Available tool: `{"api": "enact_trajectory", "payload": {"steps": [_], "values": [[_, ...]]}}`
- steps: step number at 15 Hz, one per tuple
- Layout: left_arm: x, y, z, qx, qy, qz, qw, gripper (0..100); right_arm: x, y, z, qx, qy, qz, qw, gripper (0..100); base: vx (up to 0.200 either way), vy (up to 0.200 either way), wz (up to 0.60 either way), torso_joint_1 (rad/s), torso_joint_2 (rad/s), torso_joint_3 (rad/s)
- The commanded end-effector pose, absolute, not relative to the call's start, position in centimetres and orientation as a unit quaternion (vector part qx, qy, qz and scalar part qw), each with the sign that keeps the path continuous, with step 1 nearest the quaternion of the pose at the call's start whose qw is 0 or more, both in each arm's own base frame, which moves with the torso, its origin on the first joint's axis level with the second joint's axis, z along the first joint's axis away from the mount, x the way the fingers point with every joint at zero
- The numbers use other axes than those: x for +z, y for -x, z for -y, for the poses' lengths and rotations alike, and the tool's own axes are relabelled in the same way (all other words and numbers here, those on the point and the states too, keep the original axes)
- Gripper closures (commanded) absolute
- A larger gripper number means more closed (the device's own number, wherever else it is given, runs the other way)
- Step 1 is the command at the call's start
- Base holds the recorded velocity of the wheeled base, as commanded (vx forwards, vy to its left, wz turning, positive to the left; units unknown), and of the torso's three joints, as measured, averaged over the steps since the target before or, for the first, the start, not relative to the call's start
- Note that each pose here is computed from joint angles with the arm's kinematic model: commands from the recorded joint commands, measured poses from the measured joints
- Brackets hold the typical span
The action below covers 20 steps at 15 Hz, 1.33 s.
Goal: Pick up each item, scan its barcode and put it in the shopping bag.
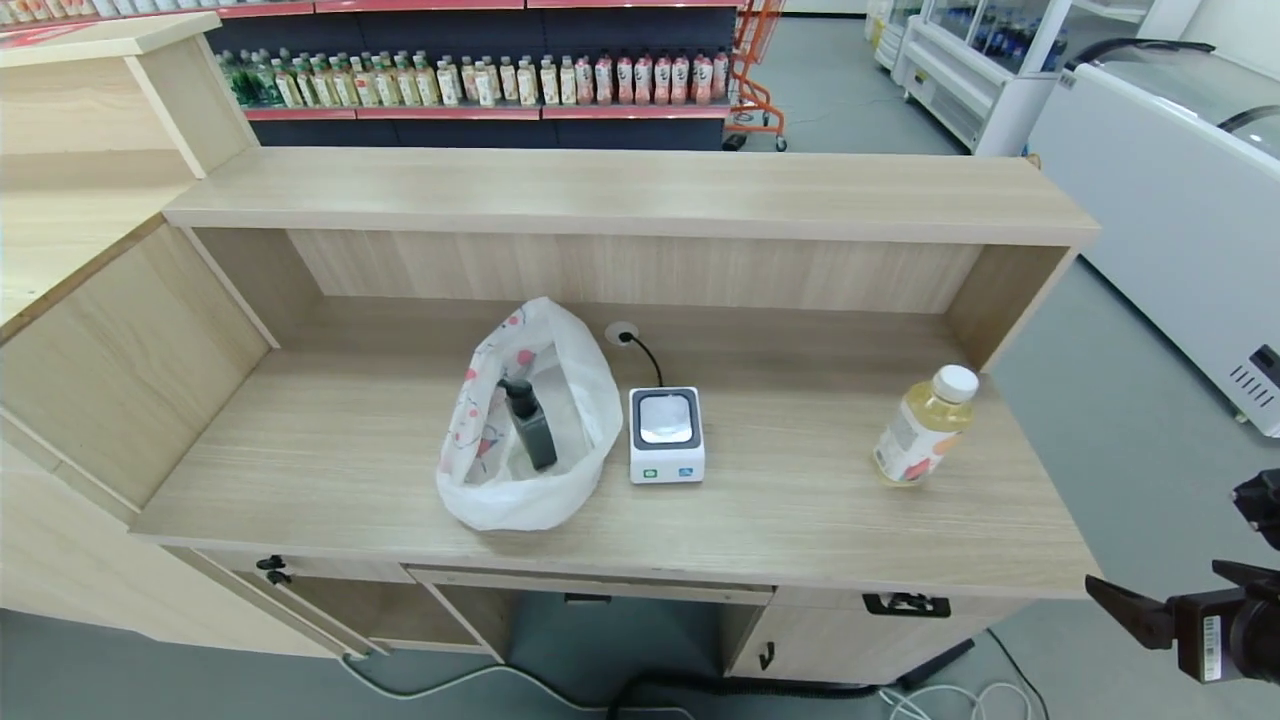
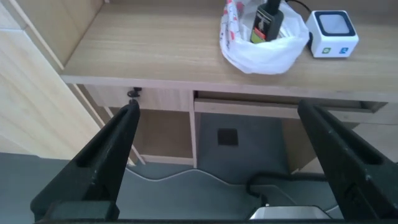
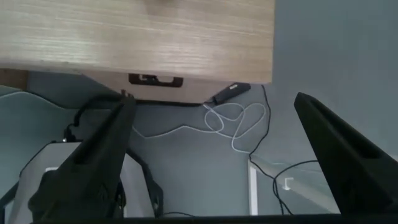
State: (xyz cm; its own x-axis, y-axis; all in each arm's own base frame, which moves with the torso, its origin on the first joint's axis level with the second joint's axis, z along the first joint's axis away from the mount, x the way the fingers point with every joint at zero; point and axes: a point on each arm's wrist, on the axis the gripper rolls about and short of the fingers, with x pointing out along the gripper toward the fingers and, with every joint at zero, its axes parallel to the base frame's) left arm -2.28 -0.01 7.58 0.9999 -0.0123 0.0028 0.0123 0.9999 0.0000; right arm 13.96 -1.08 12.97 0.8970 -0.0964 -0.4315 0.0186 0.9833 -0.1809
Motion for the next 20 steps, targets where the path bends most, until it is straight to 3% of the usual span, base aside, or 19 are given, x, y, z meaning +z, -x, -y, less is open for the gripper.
{"api": "enact_trajectory", "payload": {"steps": [1,4,12,16,20], "values": [[7.6,2.3,0.0,-0.006,0.0,0.001,1.0,0,12.9,-14.2,1.1,-0.029,0.086,-0.229,0.969,0,0.0,-0.2,0.0,0.002,0.0,0.007],[7.6,2.3,0.0,-0.005,0.002,0.001,1.0,0,12.9,-14.4,1.1,-0.029,0.085,-0.229,0.969,0,0.0,0.0,0.0,0.0,0.0,0.0],[7.6,2.3,0.0,-0.007,0.001,0.002,1.0,0,12.6,-14.1,1.8,-0.049,0.078,-0.239,0.967,0,0.2,-0.2,0.0,0.007,0.0,0.001],[7.6,2.3,0.0,-0.007,0.002,0.001,1.0,0,12.0,-14.2,1.2,0.052,0.051,-0.243,0.967,0,0.0,0.0,0.0,0.0,0.0,0.0],[7.6,2.3,0.0,-0.007,0.002,0.001,1.0,0,11.5,-15.7,1.2,0.063,0.046,-0.253,0.964,0,0.0,0.0,0.0,0.0,0.0,0.0]]}}
